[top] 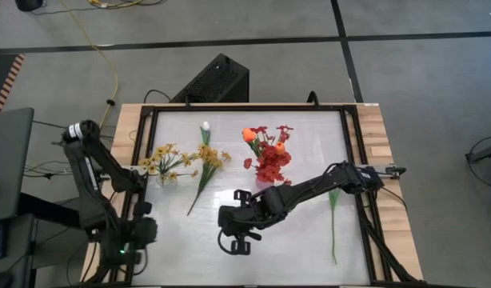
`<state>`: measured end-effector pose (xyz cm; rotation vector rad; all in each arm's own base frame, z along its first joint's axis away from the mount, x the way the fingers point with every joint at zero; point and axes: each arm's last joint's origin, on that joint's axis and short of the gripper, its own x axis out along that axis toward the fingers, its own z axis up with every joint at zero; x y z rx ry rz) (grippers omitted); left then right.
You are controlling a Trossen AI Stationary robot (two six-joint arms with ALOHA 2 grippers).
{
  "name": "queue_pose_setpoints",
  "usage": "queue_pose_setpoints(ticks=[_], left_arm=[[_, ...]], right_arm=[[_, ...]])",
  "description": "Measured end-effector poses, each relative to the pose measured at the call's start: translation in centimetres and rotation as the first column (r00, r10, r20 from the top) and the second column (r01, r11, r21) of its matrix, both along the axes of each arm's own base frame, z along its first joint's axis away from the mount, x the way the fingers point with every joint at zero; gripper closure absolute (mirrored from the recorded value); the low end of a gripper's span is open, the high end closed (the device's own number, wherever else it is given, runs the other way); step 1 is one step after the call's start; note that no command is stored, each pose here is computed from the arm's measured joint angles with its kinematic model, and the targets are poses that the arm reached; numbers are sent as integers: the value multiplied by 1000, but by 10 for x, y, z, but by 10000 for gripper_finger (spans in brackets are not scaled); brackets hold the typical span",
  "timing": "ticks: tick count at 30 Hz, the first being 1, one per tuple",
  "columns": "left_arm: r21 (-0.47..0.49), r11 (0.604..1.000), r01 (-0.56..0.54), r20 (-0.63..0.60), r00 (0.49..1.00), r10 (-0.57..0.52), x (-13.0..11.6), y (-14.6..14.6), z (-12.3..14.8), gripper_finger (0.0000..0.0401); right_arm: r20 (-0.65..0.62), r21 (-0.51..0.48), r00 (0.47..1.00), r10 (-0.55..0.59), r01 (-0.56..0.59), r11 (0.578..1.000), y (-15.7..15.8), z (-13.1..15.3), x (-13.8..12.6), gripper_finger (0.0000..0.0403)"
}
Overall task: Sort flowers into vase by color
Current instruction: Put the yellow flowers into the transparent vase
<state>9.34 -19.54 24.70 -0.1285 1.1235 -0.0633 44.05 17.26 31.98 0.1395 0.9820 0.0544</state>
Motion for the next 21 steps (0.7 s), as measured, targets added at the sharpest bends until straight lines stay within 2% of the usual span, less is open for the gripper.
queue_pose_setpoints(ticks=[3, 10, 14, 21], left_arm=[[13, 995, -100, 30, 995, 100, 13, 1, -12, 274], [-138, 963, -232, 49, 969, 241, 38, 20, -64, 239], [-206, 926, -317, 70, 939, 337, 51, 35, -81, 234], [-135, 845, -517, 5, 853, 523, 67, 63, -109, 234]], right_arm=[[-40, 30, 999, 30, -29, 999, 1, -1, -2, 351], [-57, 45, 997, 59, -57, 997, 2, -2, -4, 351], [-79, 45, 995, 68, -65, 997, 3, -2, -7, 351], [-111, 60, 992, 63, -56, 997, 4, 1, -13, 351]])
